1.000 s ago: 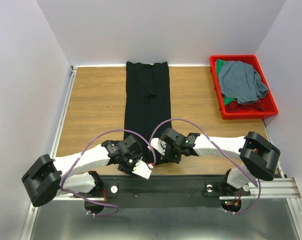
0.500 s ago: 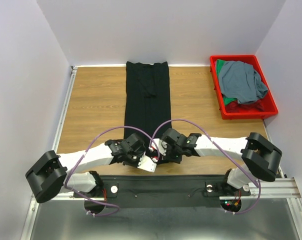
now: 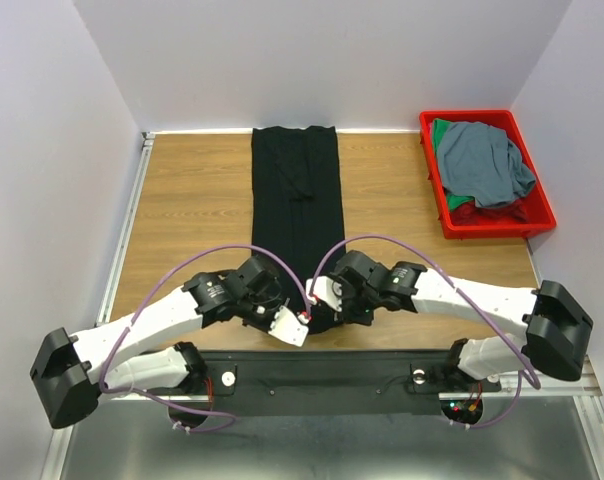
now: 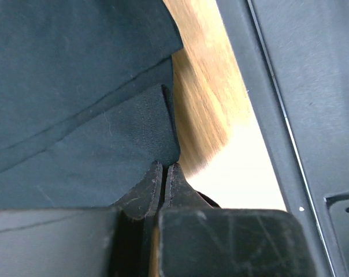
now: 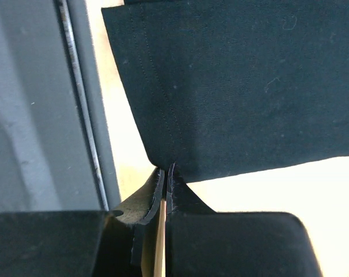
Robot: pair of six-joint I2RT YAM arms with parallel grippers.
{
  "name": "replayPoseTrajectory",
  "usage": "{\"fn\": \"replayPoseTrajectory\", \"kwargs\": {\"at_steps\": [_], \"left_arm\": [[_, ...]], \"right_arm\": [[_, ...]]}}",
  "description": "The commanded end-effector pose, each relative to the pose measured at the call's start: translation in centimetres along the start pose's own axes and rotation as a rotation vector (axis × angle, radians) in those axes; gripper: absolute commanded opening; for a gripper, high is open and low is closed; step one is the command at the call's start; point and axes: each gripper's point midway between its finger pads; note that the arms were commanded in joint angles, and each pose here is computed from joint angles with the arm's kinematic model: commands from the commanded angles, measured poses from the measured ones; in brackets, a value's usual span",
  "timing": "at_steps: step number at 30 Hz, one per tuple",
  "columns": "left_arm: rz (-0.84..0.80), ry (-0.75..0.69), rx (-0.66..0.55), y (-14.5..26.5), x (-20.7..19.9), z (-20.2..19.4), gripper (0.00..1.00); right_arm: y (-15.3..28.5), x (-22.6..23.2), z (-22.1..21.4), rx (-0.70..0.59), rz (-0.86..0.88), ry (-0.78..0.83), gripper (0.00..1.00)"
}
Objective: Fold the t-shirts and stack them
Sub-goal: Fold the tshirt
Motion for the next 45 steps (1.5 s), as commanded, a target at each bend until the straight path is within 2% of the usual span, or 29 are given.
{"fn": "replayPoseTrajectory", "kwargs": {"at_steps": [1, 4, 8, 12, 20, 29, 45], "left_arm": [[-0.033, 0.009, -0.054, 1.6, -0.8, 1.7, 0.00], [0.023, 0.043, 0.018, 2.2, 1.7, 0.0, 0.00], [0.116, 0.055, -0.024, 3.8, 5.9, 0.5, 0.00], [0.223, -0.032, -0.013, 4.7, 9.3, 0.9, 0.00], [0.359, -0.132, 0.042, 5.8, 14.9, -2.6, 0.00], [0.450, -0.173, 0.079, 6.5, 21.0, -6.0, 0.00], [0.462, -0.173, 0.103, 5.2, 29.4, -10.1, 0.04]], "right_arm": [[1.8, -0.6, 1.4, -0.019, -0.014, 0.007, 0.01], [2.9, -3.5, 1.1, -0.040, -0.072, -0.022, 0.01], [3.8, -6.8, 1.0, -0.006, -0.162, 0.038, 0.01], [4.8, -9.8, 2.2, -0.017, -0.220, 0.079, 0.01], [5.2, -17.0, 1.3, 0.006, -0.308, 0.103, 0.01], [6.1, -25.2, 1.2, -0.034, -0.377, 0.032, 0.00], [3.8, -33.7, -0.7, -0.007, -0.412, 0.019, 0.01]]}}
Point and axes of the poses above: each gripper's point midway between its finger pads, its own y axis back along the fingers, its own x axis along the line the jaws close on, z = x × y, and after that the axes turned 8 degrees about y, right-handed
